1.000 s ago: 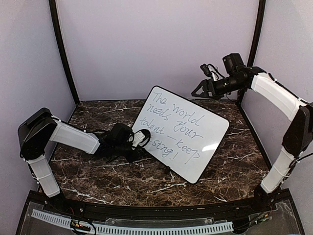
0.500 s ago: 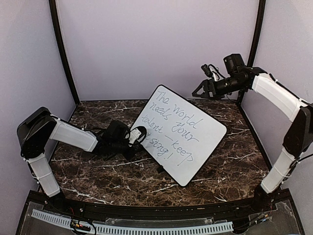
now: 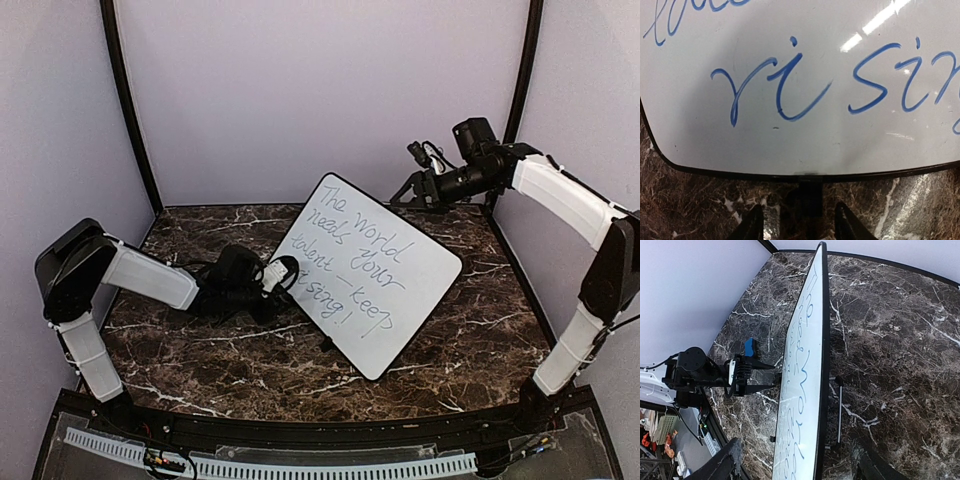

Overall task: Erase the whiteboard
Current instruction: Move the whiteboard to the center of the board.

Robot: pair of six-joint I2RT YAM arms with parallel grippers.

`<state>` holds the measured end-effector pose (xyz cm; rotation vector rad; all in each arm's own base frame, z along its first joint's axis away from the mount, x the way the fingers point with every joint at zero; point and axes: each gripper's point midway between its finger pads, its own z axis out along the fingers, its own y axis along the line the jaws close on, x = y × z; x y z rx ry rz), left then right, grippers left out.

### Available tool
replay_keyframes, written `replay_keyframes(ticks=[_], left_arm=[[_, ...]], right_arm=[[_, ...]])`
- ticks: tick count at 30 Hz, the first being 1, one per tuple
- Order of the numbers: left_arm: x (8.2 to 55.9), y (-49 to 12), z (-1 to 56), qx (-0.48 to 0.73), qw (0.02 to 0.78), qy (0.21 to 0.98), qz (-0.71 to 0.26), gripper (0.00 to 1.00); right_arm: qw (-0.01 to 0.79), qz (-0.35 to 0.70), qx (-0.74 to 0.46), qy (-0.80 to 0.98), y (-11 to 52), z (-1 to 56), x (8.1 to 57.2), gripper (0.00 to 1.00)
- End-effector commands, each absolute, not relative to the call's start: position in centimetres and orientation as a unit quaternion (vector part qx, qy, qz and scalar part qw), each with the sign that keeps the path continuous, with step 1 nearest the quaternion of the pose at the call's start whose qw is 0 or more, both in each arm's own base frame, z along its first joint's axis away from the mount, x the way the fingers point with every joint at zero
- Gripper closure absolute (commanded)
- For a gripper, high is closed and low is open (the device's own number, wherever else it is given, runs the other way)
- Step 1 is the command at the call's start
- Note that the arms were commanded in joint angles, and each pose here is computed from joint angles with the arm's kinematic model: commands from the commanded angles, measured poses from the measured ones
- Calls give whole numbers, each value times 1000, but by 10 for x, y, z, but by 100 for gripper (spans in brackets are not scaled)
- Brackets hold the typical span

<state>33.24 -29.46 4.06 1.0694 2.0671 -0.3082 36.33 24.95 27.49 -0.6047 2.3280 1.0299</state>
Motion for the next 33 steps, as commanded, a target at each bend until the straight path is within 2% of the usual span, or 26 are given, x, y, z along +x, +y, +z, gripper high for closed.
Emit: replay_keyframes(ticks=[1, 6, 8, 9, 11, 17, 24, 29, 30, 33], left_arm=[[346, -285, 73, 390, 421, 812, -102, 40], [342, -271, 103, 336, 433, 830, -108, 19], [345, -261, 117, 308, 435, 841, -92, 15], [347, -255, 121, 293, 435, 848, -79, 8], [344, -238, 130, 281, 424, 860, -44, 2], [350, -176, 131, 213, 360, 906, 66, 1], [345, -140, 129, 209, 299, 923, 120, 1], [348, -146, 141, 326, 335, 873, 140, 1], [353, -151, 153, 362, 359, 848, 147, 1], [351, -162, 154, 472, 365, 786, 162, 1]], right_arm=[[281, 380, -232, 850, 251, 292, 359, 27], [302, 369, -230, 848, 246, 304, 359, 23], [306, 365, -229, 849, 245, 306, 360, 23], [312, 361, -228, 849, 243, 309, 360, 22], [326, 347, -222, 851, 239, 314, 362, 22], [392, 324, -221, 832, 228, 353, 361, 22], [440, 352, -283, 776, 255, 399, 327, 22], [433, 340, -284, 785, 263, 391, 328, 22], [431, 340, -284, 787, 263, 389, 328, 22], [422, 344, -287, 788, 268, 385, 326, 22]])
